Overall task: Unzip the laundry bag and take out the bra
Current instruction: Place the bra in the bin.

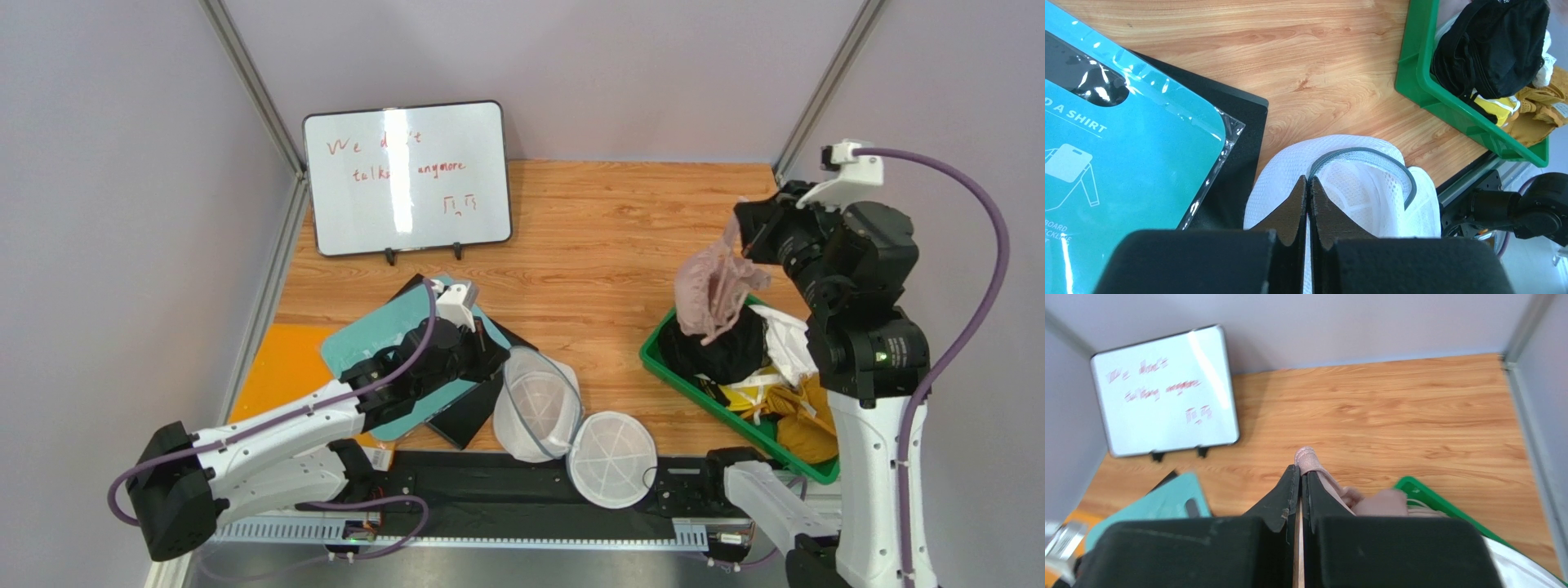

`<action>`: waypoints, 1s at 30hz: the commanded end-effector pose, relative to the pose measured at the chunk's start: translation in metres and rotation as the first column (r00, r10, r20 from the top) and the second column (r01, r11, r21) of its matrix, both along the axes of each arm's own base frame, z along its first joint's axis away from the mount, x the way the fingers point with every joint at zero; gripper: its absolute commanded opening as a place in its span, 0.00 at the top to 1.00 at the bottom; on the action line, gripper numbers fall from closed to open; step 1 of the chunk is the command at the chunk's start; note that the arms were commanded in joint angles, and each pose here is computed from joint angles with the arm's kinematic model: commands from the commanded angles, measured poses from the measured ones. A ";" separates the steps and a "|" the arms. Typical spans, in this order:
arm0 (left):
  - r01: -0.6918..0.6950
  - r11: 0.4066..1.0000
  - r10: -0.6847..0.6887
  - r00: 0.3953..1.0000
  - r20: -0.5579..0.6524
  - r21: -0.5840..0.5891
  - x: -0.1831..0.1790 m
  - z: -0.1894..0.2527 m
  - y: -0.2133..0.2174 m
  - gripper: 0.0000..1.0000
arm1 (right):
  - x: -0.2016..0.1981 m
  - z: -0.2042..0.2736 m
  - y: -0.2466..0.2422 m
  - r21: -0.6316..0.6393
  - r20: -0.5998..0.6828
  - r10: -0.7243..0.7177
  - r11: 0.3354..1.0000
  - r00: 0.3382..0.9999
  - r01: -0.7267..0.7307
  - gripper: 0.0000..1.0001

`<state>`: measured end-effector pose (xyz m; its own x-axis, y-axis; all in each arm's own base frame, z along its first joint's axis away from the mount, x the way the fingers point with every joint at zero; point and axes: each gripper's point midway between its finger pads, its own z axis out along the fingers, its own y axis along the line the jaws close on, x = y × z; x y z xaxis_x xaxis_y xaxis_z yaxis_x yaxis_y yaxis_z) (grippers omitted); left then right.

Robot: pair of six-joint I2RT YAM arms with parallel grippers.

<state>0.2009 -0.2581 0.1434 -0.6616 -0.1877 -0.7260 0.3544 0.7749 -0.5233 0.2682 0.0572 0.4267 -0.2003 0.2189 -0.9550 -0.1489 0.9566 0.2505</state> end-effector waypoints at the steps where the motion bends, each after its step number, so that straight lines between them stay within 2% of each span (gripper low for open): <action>1: 0.001 1.000 -0.001 0.999 0.037 -0.001 0.001 0.008 0.004 1.00 | 0.003 0.005 -0.048 -0.001 0.000 -0.172 0.985 0.985 0.172 1.00; 9: -0.002 1.000 0.002 0.998 0.061 -0.005 -0.004 0.015 0.015 1.00 | -0.004 -0.009 -0.128 0.033 -0.054 -0.444 0.894 0.894 0.446 1.00; 14: -0.014 1.000 0.014 0.997 0.072 0.004 -0.006 0.016 0.022 1.00 | -0.005 -0.042 -0.151 0.062 -0.139 -0.531 0.838 0.836 0.542 1.00; 18: -0.012 1.000 0.010 0.998 0.065 0.022 -0.008 0.013 0.025 1.00 | -0.016 -0.067 -0.162 0.075 -0.154 -0.602 0.783 0.783 0.617 1.00; 23: -0.017 1.000 0.016 0.998 0.062 0.019 -0.009 0.011 0.027 1.00 | -0.029 -0.110 -0.155 0.115 -0.192 -0.610 0.764 0.769 0.635 1.00; 28: -0.016 1.000 0.016 0.998 0.058 0.015 -0.010 0.011 0.027 1.00 | -0.046 -0.171 -0.125 0.168 -0.283 -0.522 0.799 0.805 0.578 1.00; 30: -0.017 1.000 0.016 0.998 0.054 0.018 -0.011 0.010 0.028 1.00 | -0.056 -0.173 -0.115 0.192 -0.267 -0.503 0.808 0.822 0.557 1.00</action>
